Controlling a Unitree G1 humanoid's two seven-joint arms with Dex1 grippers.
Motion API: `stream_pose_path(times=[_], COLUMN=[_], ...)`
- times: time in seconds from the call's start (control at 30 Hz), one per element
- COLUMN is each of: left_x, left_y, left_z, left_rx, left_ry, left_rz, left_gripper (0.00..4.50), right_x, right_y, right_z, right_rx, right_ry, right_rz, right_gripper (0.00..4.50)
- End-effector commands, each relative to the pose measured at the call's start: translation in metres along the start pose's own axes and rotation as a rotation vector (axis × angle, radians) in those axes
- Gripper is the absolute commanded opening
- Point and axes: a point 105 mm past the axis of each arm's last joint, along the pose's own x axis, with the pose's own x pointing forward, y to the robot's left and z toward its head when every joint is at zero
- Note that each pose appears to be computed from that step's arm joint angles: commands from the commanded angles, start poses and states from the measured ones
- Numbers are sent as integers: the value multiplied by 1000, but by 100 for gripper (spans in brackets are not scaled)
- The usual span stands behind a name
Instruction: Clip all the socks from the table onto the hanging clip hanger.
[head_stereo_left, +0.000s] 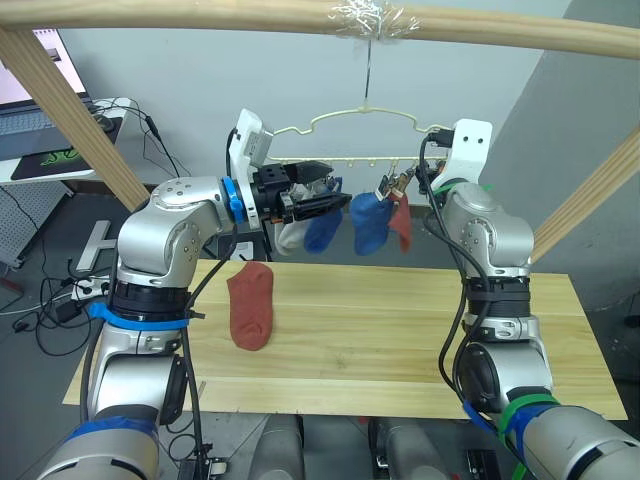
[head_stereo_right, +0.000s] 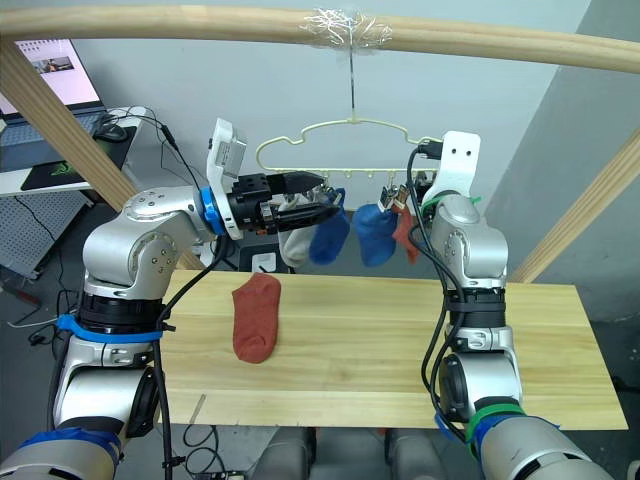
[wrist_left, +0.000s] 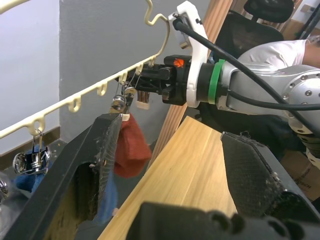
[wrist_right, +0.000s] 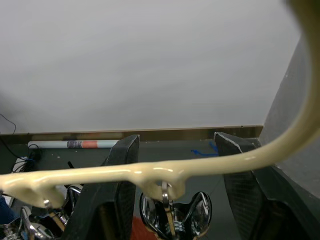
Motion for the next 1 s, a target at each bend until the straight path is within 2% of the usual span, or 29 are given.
stream_pose_path(times=[0.03,1.0], left_x=[2,1], left_y=[-3,0], left_z=[8,5], left_rx=[44,54], left_ry=[-17,-8], left_rz=[-7,11], left_gripper=[360,360], right_x=[-8,-11], right_y=[1,9], right_z=[13,19], right_rx=[17,44], right_ry=[-47,-58], right_rz=[5,25], right_gripper=[248,248])
